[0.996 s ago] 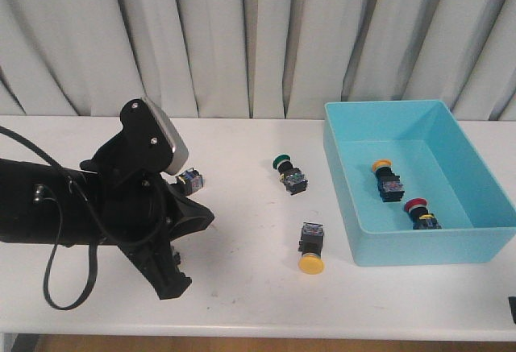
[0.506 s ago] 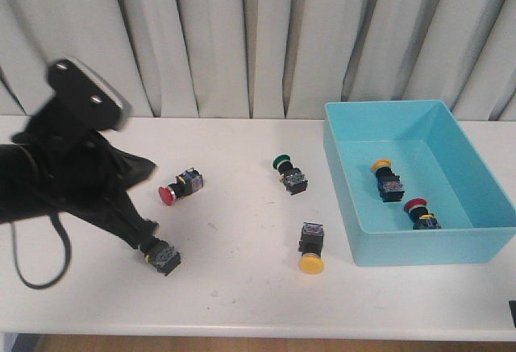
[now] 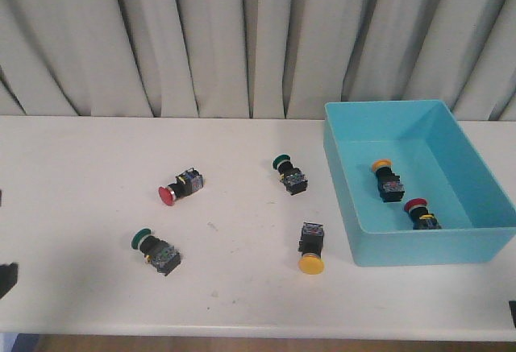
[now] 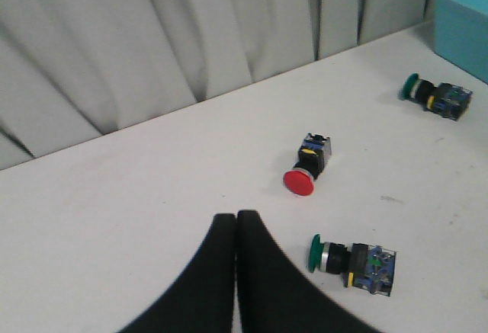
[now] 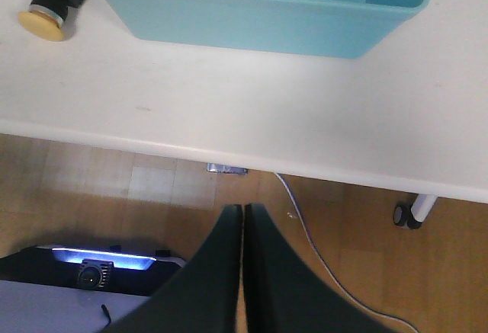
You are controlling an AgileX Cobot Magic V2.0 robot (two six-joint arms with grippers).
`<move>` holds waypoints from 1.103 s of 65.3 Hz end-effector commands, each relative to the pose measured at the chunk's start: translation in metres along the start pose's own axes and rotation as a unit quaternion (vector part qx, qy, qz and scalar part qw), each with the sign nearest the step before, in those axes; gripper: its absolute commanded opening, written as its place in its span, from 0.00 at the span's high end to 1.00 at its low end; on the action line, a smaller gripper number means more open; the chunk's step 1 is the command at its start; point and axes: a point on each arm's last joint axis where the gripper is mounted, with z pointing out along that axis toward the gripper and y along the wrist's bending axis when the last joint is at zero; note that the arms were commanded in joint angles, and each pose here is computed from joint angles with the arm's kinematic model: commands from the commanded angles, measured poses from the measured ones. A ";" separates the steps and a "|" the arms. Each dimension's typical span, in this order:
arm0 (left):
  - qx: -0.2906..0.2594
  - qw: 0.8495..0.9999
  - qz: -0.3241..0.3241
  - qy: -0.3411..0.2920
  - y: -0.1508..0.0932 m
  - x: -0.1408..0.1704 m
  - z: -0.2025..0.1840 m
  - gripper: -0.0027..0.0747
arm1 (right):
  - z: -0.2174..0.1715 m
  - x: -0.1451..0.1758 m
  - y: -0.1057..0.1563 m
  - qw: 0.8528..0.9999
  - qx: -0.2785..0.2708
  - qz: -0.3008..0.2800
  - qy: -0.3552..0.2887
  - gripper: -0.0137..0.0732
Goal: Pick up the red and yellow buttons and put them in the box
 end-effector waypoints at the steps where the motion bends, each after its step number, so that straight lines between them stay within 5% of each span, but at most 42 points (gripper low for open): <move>1: -0.026 0.994 -0.040 -0.094 0.005 0.010 -0.022 0.97 | -0.007 -0.008 -0.001 0.999 0.004 0.000 -0.033 0.85; 15: -0.067 0.985 -0.074 -0.142 0.001 0.078 -0.042 0.97 | -0.007 -0.008 -0.001 0.999 0.004 0.000 -0.033 0.85; 30: -0.091 0.972 -0.093 -0.193 -0.003 0.115 -0.043 0.97 | -0.007 -0.008 -0.001 0.999 0.004 0.000 -0.033 0.85; 72: -0.073 0.970 -0.075 -0.220 -0.006 0.115 -0.048 0.97 | -0.007 -0.008 -0.001 0.999 0.004 0.000 -0.032 0.85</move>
